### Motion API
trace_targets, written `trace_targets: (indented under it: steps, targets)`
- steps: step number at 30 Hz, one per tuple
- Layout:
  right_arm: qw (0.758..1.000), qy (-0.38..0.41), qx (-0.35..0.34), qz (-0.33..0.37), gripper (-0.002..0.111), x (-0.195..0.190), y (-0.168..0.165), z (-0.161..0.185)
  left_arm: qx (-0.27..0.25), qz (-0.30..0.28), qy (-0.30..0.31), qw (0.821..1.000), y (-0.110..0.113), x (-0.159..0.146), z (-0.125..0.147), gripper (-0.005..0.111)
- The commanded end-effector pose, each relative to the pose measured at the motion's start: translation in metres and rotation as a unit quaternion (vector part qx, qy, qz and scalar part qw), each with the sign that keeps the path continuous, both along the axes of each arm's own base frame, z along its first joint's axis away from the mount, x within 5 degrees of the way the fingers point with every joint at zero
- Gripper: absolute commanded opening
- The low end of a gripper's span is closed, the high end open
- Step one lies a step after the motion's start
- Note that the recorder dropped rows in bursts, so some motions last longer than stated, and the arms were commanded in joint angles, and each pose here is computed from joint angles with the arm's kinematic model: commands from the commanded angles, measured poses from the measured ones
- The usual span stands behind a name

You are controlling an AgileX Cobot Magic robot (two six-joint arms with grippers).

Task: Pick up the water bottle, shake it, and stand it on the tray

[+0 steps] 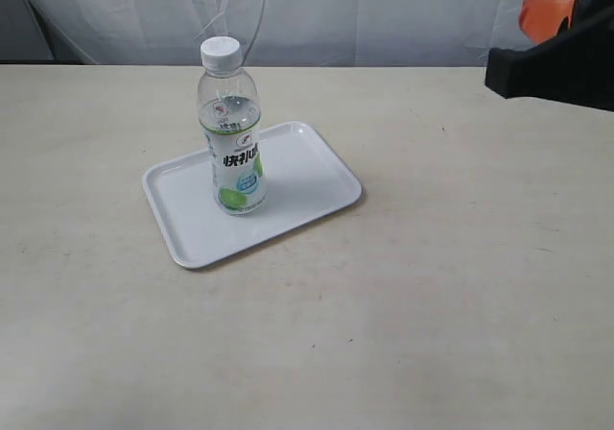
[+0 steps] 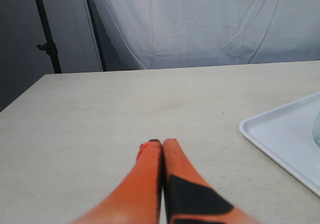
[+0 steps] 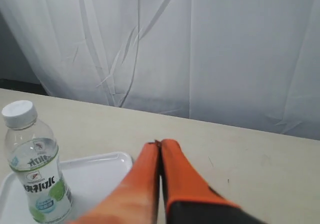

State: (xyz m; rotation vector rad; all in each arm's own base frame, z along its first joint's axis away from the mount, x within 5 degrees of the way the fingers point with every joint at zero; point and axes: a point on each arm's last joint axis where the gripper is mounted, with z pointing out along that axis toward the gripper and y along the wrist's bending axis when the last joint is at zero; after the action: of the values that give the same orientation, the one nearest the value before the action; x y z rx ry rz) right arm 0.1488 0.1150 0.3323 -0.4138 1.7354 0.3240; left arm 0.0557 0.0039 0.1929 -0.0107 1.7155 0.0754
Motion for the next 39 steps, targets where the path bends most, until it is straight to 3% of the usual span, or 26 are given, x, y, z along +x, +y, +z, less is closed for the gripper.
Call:
trace_targets:
  steps: [1, 5, 10, 17, 23, 28, 31, 35, 39]
  targets:
    - [1.000, -0.004, 0.005, -0.001, 0.003, -0.002, -0.003, 0.002, 0.000, 0.000, -0.004, 1.000, 0.000, 0.000, 0.000, 0.000]
    - [1.000, -0.020, 0.008, 0.005, 0.003, -0.008, -0.007, 0.007, 0.000, 0.000, -0.004, 1.000, 0.000, 0.000, 0.000, 0.000]
    - [0.995, -0.083, 0.042, -0.033, 0.003, -0.025, -0.051, 0.020, 0.000, 0.000, -0.004, 1.000, 0.000, 0.000, 0.000, 0.000]
    - [0.963, -0.166, 0.126, -0.170, 0.003, -0.079, -0.108, -0.006, 0.000, 0.000, -0.004, 1.000, 0.000, 0.000, 0.000, 0.000]
    - [0.949, -0.215, 0.136, -0.184, 0.003, -0.105, -0.114, -0.021, 0.000, 0.000, -0.004, 1.000, 0.000, 0.000, 0.000, 0.000]
    - [0.969, -0.200, 0.061, -0.135, 0.003, -0.101, -0.103, -0.040, 0.000, 0.000, -0.004, 1.000, 0.000, 0.000, 0.000, 0.000]
    - [0.984, -0.139, 0.000, -0.111, 0.003, -0.100, -0.099, -0.056, 0.000, 0.000, -0.004, 1.000, 0.000, 0.000, 0.000, 0.000]
    - [0.989, -0.048, 0.003, -0.139, 0.003, -0.099, -0.103, -0.072, 0.000, 0.000, -0.004, 1.000, 0.000, 0.000, 0.000, 0.000]
    - [0.987, -0.020, 0.008, -0.159, 0.003, -0.103, -0.107, -0.079, 0.000, 0.000, -0.004, 1.000, 0.000, 0.000, 0.000, 0.000]
